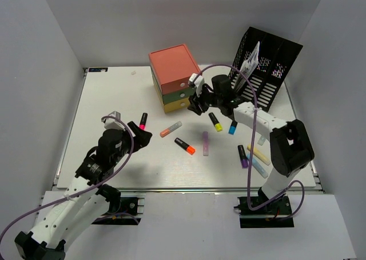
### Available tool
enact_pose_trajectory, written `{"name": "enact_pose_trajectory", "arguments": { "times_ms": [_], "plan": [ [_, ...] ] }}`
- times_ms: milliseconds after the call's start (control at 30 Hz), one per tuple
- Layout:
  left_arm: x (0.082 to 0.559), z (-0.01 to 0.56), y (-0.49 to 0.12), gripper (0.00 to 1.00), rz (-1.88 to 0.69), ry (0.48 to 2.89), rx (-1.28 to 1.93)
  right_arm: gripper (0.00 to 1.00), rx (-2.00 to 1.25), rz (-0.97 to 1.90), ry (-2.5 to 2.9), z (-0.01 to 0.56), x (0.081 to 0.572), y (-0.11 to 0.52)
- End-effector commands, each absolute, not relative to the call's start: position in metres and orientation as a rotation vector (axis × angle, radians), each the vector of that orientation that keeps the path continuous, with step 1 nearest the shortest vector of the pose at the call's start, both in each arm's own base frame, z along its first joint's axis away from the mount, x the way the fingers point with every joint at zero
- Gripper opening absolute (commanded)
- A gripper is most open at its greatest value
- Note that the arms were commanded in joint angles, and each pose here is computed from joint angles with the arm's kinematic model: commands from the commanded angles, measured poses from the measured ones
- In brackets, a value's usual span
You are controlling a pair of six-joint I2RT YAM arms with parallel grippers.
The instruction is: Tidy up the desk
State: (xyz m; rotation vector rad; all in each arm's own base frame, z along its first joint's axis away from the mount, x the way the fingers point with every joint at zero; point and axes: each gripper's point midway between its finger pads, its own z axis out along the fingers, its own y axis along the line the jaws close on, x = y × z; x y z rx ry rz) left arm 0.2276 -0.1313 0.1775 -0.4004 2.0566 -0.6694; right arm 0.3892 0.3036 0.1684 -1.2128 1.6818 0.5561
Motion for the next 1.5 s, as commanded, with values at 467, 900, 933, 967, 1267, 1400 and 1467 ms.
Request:
{"name": "enact_pose_trajectory", "arguments": {
  "times_ms": [467,900,933,967,1267,1400,1467],
  "plan": [
    [0.232,0.185,-0.125,0.83,-0.644,2.020,-0.413,0.56,-0.136,0.993,1.987,0.161,0.444,0.337],
    [0.234,0.177,-0.127,0.82,-0.652,2.031,-0.446,0.47,-0.009,1.069,1.961,0.158,0.466,0.346],
    [0.234,0.178,-0.127,0.82,-0.654,2.028,-0.447,0.47,-0.001,1.077,1.957,0.160,0.466,0.347],
    [0.234,0.179,-0.127,0.82,-0.655,2.026,-0.449,0.46,0.009,1.088,1.958,0.160,0.464,0.349],
    [0.233,0.181,-0.130,0.81,-0.673,2.021,-0.454,0.38,0.105,1.021,1.935,0.165,0.479,0.342],
    [0.235,0.180,-0.132,0.81,-0.680,2.024,-0.454,0.37,0.119,1.019,1.919,0.168,0.485,0.343],
    [0.235,0.180,-0.133,0.81,-0.680,2.028,-0.455,0.37,0.127,1.029,1.914,0.169,0.487,0.343]
  ]
}}
